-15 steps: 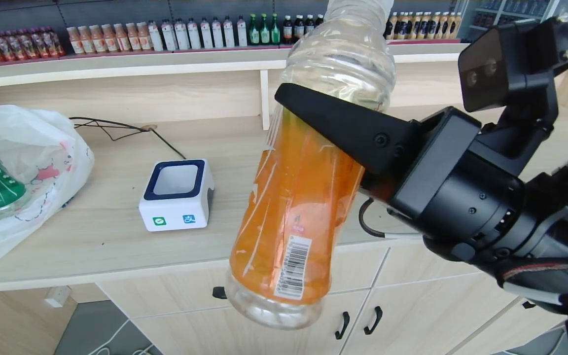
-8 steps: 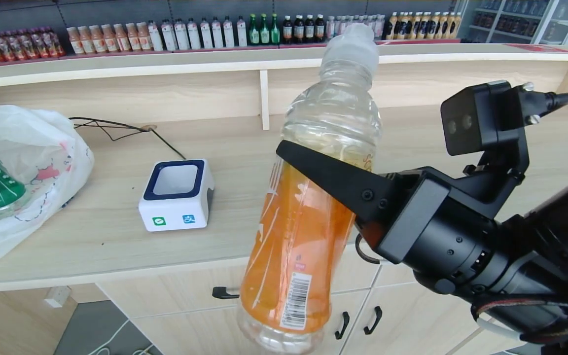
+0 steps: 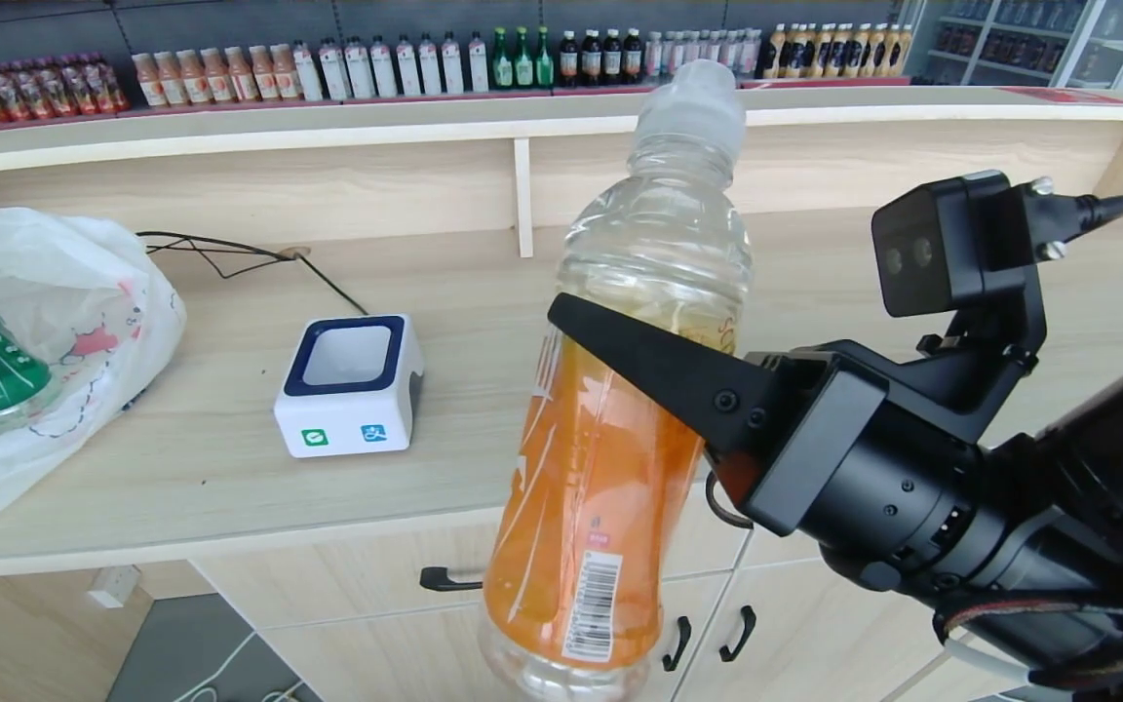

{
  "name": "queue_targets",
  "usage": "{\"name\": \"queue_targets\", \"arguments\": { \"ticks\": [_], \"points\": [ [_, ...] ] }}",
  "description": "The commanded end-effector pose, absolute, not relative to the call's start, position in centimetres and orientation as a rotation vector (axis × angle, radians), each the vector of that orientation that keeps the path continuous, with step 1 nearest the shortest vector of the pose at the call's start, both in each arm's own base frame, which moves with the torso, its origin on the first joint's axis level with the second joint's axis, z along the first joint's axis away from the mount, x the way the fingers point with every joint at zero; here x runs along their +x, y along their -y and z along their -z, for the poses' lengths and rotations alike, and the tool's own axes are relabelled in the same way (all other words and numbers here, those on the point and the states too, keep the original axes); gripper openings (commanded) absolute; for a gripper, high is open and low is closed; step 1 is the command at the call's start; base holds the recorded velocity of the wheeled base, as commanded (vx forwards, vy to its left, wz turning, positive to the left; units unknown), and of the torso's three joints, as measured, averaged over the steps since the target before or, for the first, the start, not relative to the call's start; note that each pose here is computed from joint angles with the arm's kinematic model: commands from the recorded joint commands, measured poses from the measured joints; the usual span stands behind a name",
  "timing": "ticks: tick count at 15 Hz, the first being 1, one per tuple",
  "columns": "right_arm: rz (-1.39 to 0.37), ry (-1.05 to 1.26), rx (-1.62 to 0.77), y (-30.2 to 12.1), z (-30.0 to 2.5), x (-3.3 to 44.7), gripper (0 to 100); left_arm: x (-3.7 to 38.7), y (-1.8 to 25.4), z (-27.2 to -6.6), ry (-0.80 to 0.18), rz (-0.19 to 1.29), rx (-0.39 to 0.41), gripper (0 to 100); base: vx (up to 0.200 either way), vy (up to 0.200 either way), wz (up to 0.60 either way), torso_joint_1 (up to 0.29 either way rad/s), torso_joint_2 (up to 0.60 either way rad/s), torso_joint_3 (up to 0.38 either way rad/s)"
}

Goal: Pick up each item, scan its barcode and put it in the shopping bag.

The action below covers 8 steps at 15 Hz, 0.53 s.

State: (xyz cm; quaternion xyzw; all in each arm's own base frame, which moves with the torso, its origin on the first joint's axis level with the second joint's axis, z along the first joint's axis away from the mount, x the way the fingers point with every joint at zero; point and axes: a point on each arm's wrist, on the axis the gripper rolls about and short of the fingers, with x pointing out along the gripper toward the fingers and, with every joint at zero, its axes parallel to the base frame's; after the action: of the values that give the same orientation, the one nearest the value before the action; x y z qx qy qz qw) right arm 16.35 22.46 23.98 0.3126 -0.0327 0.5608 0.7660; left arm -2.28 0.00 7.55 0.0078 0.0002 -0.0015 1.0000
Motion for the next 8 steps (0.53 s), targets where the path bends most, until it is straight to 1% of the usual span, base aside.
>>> {"name": "queue_targets", "arguments": {
  "ticks": [1,8],
  "points": [
    [-1.224,0.08,0.682,-22.3,-24.27,16.2,0,-2.28,0.0,-7.55,0.0,0.003,0.015,100,0.0,0.0,0.0,0.0,0.0,0.0],
    [-1.221,0.078,0.678,-21.36,-24.21,15.5,0,-2.28,0.0,-7.55,0.0,0.003,0.015,100,0.0,0.0,0.0,0.0,0.0,0.0]
  ]
}}
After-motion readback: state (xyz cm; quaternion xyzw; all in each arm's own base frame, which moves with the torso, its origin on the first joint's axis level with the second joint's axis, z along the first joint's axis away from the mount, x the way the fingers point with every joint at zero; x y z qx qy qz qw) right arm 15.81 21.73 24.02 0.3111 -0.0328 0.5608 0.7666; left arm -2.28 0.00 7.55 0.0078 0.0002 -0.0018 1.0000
